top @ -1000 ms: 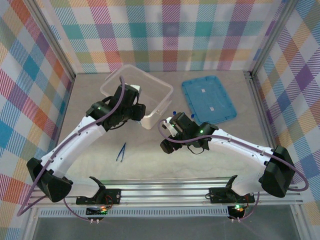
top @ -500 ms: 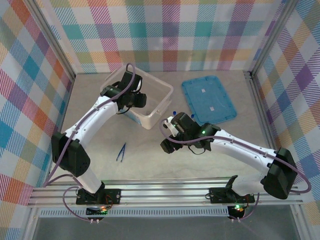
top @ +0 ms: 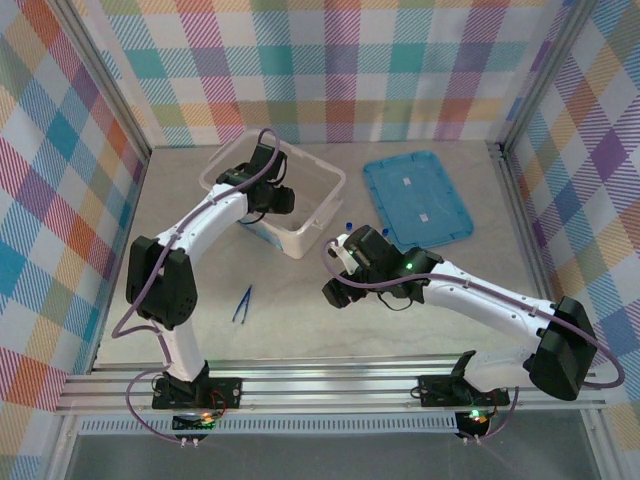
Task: Organize the chemistry lab equipment
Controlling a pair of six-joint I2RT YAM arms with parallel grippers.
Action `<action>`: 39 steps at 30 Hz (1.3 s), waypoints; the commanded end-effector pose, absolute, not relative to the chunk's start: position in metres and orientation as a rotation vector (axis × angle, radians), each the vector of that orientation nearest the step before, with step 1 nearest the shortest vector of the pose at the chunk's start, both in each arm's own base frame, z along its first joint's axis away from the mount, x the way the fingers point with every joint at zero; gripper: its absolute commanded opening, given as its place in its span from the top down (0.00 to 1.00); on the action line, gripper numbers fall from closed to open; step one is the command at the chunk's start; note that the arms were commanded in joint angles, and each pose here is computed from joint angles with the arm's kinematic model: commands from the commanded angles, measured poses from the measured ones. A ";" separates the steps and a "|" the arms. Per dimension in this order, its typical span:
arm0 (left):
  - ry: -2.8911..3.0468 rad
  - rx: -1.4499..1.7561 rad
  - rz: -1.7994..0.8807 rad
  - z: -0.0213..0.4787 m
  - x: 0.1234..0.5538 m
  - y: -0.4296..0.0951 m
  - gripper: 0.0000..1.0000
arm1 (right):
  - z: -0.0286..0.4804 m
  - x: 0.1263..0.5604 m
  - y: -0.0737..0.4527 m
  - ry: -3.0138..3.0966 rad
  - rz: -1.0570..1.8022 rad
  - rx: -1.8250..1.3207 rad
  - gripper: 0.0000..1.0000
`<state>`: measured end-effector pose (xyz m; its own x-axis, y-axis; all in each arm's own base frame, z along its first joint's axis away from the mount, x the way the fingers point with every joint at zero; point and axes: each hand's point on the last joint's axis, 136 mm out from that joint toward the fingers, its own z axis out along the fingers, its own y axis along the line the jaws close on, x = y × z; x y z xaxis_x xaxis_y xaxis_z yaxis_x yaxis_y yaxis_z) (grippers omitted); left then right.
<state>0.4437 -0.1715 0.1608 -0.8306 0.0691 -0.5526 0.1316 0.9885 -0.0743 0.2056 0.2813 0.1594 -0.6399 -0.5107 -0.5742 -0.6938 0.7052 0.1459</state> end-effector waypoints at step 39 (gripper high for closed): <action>2.724 0.160 -0.009 0.102 0.473 -0.165 0.62 | 0.161 0.202 0.277 2.405 0.493 -0.906 0.19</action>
<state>0.4714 -0.1719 0.0994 -0.9064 0.1010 -0.4102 0.1157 0.9932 -0.0110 0.2041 0.2784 0.1562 -0.6422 -0.5131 -0.5695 -0.6920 0.7076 0.1428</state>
